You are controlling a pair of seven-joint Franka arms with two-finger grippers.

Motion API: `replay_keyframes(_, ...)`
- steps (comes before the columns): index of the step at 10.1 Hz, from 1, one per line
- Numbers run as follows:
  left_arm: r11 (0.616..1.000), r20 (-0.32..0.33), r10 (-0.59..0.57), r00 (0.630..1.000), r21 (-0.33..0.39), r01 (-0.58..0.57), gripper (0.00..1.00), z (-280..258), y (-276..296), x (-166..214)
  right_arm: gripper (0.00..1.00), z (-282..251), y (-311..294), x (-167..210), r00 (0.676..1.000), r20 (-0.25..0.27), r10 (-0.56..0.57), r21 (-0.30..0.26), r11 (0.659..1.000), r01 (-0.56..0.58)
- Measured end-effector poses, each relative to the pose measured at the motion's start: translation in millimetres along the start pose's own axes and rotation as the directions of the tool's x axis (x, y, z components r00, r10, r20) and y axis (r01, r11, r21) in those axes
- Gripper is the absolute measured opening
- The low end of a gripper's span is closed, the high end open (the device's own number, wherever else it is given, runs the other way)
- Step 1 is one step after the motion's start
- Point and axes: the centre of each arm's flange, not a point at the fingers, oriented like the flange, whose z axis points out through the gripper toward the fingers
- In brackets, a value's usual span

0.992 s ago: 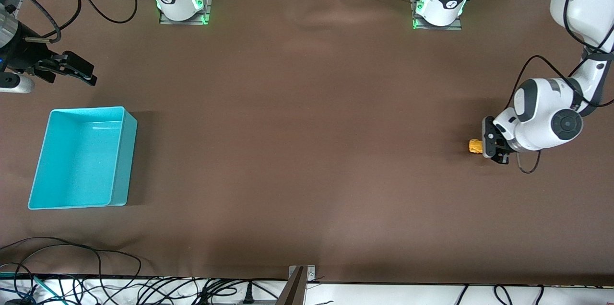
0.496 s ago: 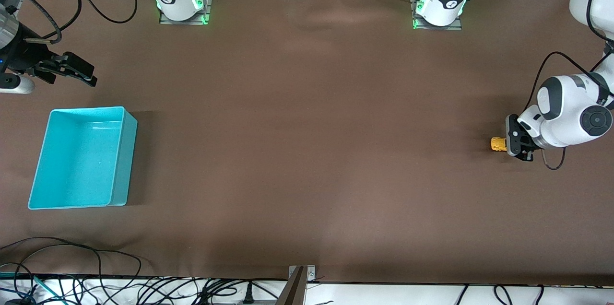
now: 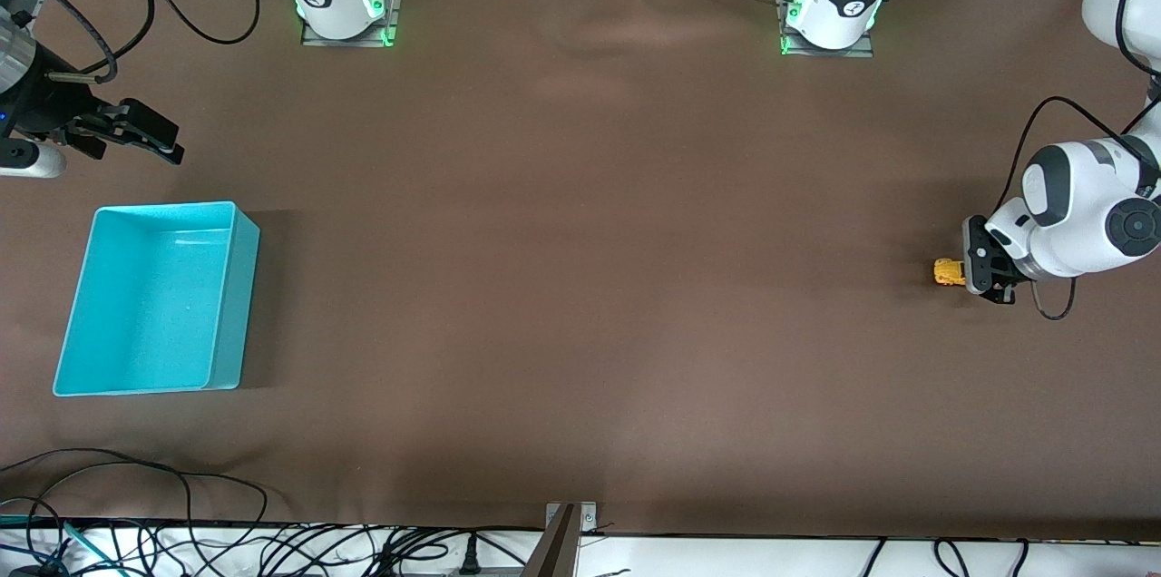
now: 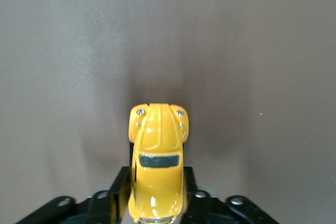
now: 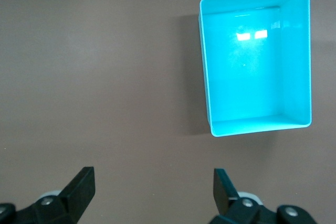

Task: Wind up and store yellow beetle car
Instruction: 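Drag the car backward along the table with the left gripper, then release the car to roll toward the teal box, lift the left gripper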

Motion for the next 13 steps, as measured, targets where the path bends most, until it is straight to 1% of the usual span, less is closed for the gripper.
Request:
replay_keyframes(1, 1.0, -0.002, 0.002, 1.0, -0.023, -0.002, 0.66, -4.8, -2.5, 0.4, 1.0, 0.3, -0.1, 0.0, 1.0, 0.001, 0.0, 0.0, 1.0, 0.0)
replay_keyframes(3, 0.995, -0.016, 0.019, 1.0, -0.094, -0.021, 0.92, -41.6, -16.1, 15.2, 1.0, 0.8, -0.5, 0.1, 1.0, 0.0, -0.001, 0.0, 1.0, 0.001)
replay_keyframes(4, 0.993, -0.021, 0.022, 1.0, -0.112, -0.024, 1.0, -64.8, -21.2, 21.3, 1.0, 1.3, -0.7, 0.3, 1.0, -0.001, -0.001, 0.0, 1.0, 0.001)
replay_keyframes(6, 0.991, -0.014, -0.011, 1.0, -0.134, 0.009, 1.0, -105.1, -25.8, 22.0, 1.0, 6.2, -0.8, 1.1, 1.0, -0.001, -0.001, 0.0, 1.0, 0.001)
replay_keyframes(9, 0.983, -0.011, -0.099, 0.995, -0.158, 0.096, 1.0, -142.3, -30.3, 18.0, 1.0, 8.8, -0.8, 1.0, 1.0, 0.003, -0.003, 0.0, 1.0, 0.003)
replay_keyframes(13, 0.951, 0.012, -0.238, 0.971, -0.201, 0.235, 1.0, -190.0, -27.3, 5.3, 1.0, 27.0, -0.9, 6.1, 0.999, 0.036, -0.004, -0.002, 1.0, 0.004)
